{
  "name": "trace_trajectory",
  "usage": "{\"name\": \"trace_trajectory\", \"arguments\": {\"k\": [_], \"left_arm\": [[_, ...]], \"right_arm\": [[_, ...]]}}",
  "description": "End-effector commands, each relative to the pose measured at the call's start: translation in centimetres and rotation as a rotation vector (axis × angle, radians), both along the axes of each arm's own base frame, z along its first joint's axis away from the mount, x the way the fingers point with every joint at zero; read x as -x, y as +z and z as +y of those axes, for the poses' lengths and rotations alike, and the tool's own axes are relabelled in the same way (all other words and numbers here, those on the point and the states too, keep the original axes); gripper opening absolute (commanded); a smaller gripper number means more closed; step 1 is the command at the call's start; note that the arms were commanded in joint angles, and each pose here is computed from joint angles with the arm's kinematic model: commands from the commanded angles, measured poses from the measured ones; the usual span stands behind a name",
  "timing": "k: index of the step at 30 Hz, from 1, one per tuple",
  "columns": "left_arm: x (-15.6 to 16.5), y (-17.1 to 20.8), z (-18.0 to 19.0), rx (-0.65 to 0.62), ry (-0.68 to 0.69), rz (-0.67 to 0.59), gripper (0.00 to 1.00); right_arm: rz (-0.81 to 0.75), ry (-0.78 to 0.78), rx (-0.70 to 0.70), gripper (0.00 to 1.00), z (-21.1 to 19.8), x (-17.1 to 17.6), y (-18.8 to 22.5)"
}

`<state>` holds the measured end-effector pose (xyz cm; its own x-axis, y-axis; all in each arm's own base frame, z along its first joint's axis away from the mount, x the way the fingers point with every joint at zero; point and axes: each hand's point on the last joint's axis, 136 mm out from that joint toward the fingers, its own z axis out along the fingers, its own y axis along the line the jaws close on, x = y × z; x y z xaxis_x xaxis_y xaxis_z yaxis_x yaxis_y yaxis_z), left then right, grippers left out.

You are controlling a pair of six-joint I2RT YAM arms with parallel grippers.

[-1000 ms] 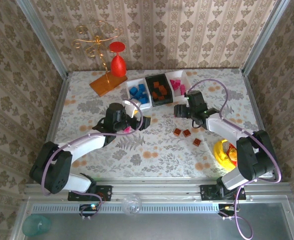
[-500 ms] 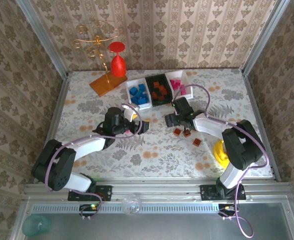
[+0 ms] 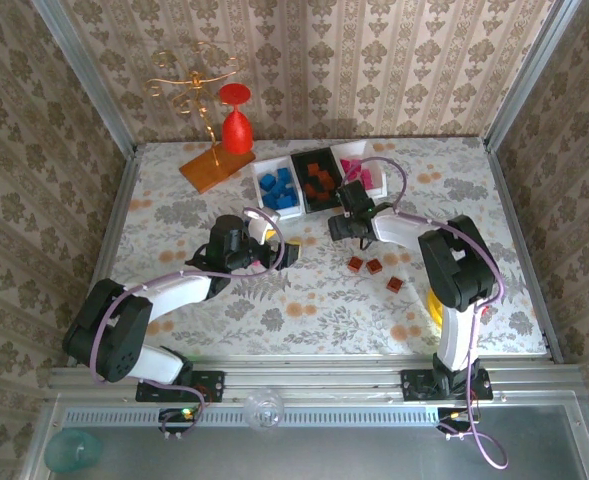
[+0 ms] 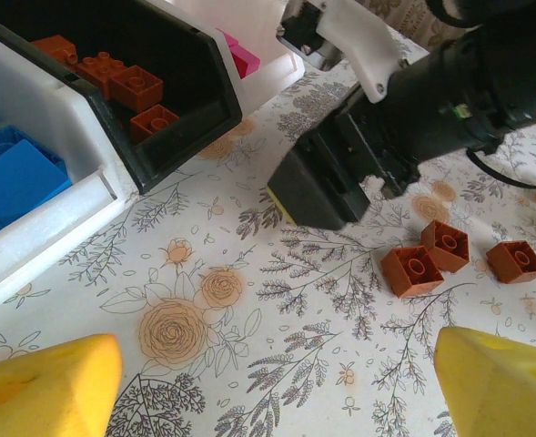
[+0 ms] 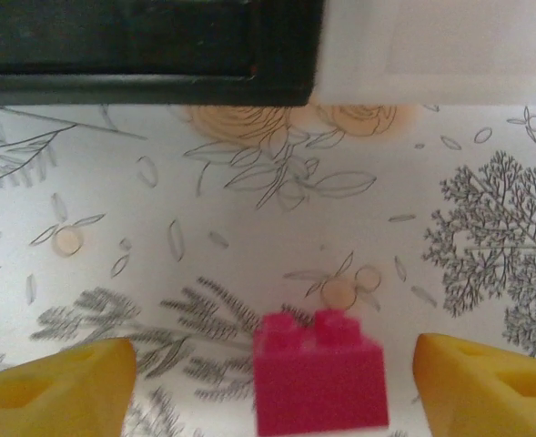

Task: Sort the legos into containers by color
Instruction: Pick up the lego from the center of the table, then place the lego in the container.

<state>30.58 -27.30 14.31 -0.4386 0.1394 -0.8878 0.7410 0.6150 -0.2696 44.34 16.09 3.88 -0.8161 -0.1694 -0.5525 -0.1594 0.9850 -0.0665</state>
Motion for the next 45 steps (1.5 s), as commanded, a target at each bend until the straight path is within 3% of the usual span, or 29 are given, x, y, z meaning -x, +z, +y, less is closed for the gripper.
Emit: {"name": "trace_trajectory", "arguments": {"k": [1,5,14,22,27,36,45], "left_arm": [[0.2,1.1,-0.1,0.007,-0.023,-0.033,0.89],[0.3,1.1,-0.2,0.006,-0.025,-0.03,0.89],[0.5,1.3,-0.5,0.023,-0.043,-0.028,0.89],[0.4,1.3,-0.4,0.031,-0.034,-0.029,0.88],[0.4,1.6,-0.3,0.033,-0.029,-0.039,0.88],[0.4,1.6,-0.1,0.028,-0.022,-0.049,0.88],[-0.5,1.3,1.0,-0.012,0.062,-0.048,0.88]], "right_arm": [[0.048,0.012,-0.027,0.7,0.4,-0.2,-0.7],[0.075,0.034,-0.07,0.53,1.3,0.1,-1.1],[0.044,0.062,-0.107,0.32,1.7,0.5,0.7],[-0.243,0.001,-0.218,0.32,0.1,-2.7,8.5],[-0.359,-0.128,-0.167,0.33,-3.1,-7.1,10.4],[-0.295,-0.245,-0.153,0.38,-5.9,-13.9,7.8],[-0.306,-0.152,-0.326,0.54,-3.0,-13.2,11.5]]}}
